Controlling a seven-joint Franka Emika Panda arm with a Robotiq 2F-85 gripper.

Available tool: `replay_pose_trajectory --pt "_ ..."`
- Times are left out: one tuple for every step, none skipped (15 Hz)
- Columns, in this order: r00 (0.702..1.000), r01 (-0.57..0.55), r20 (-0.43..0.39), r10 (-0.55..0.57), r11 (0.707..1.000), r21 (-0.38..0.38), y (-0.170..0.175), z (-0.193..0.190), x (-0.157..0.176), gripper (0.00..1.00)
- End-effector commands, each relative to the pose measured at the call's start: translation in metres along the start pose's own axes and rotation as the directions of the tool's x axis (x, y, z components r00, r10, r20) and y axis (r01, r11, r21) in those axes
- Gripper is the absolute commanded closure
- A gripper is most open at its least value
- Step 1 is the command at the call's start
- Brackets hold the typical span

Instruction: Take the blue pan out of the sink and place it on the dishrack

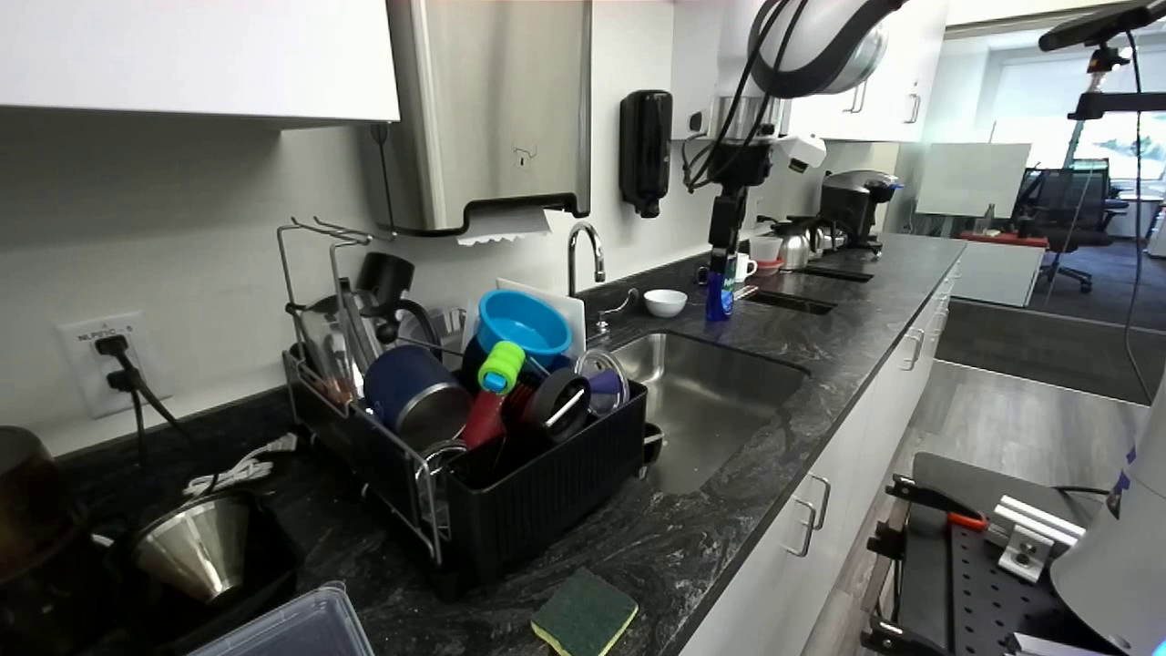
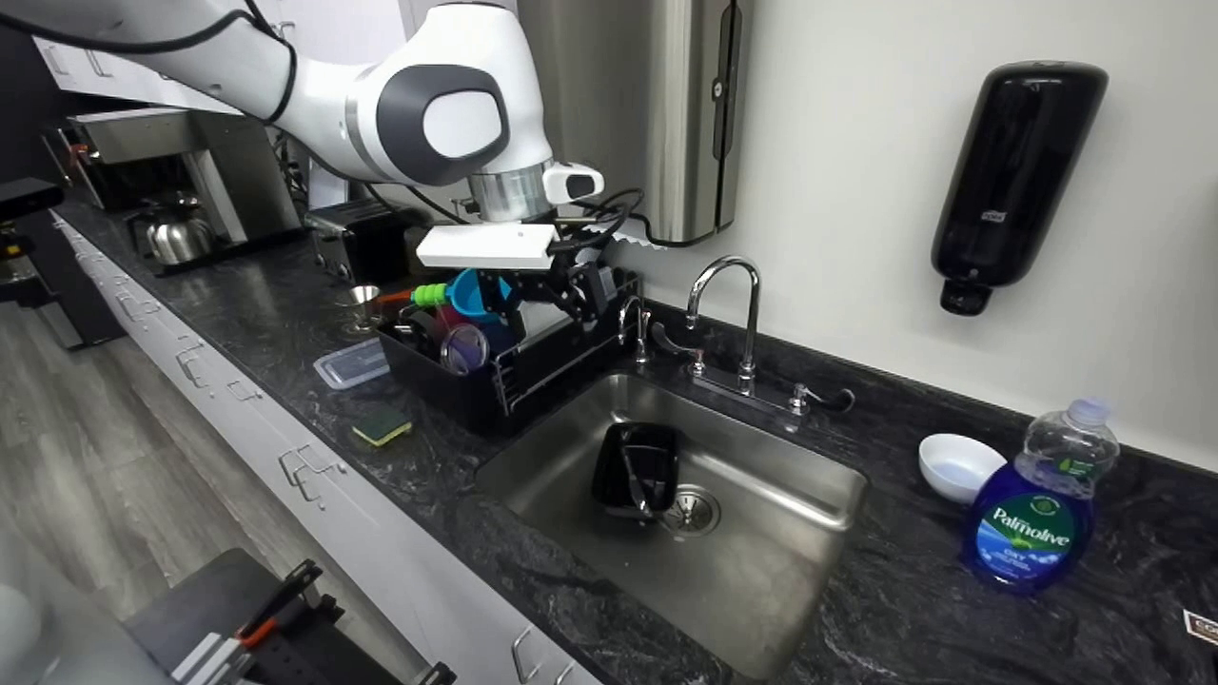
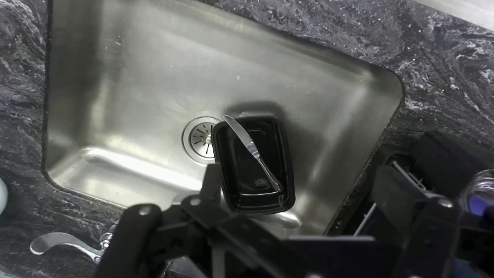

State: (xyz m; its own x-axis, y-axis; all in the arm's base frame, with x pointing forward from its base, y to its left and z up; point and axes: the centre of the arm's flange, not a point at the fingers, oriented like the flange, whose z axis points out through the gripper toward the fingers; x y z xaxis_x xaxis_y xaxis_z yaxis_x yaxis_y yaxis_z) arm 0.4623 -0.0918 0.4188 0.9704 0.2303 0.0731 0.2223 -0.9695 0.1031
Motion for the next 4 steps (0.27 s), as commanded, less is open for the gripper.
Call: replay_pose_trajectory --pt "1.0 0.0 -0.006 0.0 1.0 -0.001 0.0 -0.0028 -0.0006 0.0" --pt "1.0 -0.001 -0.007 0.001 1.0 -0.002 -0.0002 -0.0035 -0.0011 0.0" --pt "1.0 0.0 -0.006 0.0 1.0 -0.001 -0.0004 -0.003 -0.0016 0.0" --pt "1.0 0.0 -0.005 0.0 1.0 -0.001 -0.0006 -0.0025 -0.0017 0.0"
